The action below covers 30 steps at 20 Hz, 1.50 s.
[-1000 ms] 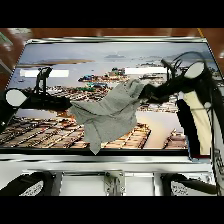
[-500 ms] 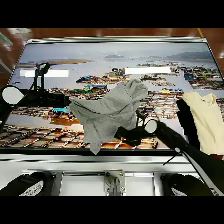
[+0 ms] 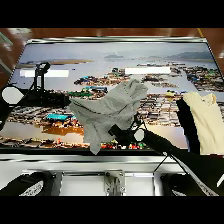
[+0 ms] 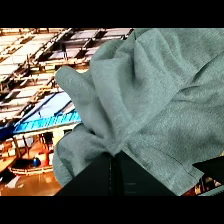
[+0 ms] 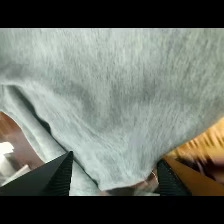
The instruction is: Fold the shirts.
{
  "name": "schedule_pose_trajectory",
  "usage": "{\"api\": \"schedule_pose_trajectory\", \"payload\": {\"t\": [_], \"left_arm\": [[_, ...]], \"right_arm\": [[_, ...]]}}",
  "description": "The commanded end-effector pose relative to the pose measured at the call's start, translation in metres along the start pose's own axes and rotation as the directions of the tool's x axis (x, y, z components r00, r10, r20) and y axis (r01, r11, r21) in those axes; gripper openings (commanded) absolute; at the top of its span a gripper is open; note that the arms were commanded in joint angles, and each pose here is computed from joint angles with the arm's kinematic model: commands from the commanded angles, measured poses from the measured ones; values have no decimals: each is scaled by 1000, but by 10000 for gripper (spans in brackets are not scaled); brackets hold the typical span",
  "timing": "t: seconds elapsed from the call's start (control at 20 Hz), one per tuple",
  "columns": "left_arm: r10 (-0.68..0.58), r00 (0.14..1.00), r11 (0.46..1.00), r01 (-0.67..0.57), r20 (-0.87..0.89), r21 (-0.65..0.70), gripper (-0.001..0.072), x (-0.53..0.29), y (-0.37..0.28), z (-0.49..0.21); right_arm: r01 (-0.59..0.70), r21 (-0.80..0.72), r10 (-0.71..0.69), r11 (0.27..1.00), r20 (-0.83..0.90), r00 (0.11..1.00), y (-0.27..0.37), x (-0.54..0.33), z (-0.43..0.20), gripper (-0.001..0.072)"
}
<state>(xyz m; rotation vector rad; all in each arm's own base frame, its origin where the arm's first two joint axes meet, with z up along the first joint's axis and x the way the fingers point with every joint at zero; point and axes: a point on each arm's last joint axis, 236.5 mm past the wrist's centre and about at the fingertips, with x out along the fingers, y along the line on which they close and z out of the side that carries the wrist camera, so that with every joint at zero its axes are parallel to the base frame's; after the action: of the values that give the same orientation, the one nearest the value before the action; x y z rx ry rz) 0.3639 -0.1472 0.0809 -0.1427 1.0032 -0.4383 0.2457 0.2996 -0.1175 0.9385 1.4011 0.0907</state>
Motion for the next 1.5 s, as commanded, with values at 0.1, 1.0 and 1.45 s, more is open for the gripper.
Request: {"api": "schedule_pose_trajectory", "payload": {"t": [0.1, 1.0, 1.45], "left_arm": [[1, 1000, 1000, -1, 2, 0, 33, 0, 0, 1], [-120, 530, 946, -195, 839, 259, 32, -456, -139, 88], [25, 780, 945, -223, 626, 240, 33, -389, -103, 47]], "right_arm": [[-11, 87, 8, 996, 36, 999, -2, 9, 8, 194], [218, -833, 846, 508, 530, 51, 221, -667, -13, 56], [379, -684, 535, 623, 726, 432, 159, -586, 36, 56]]}}
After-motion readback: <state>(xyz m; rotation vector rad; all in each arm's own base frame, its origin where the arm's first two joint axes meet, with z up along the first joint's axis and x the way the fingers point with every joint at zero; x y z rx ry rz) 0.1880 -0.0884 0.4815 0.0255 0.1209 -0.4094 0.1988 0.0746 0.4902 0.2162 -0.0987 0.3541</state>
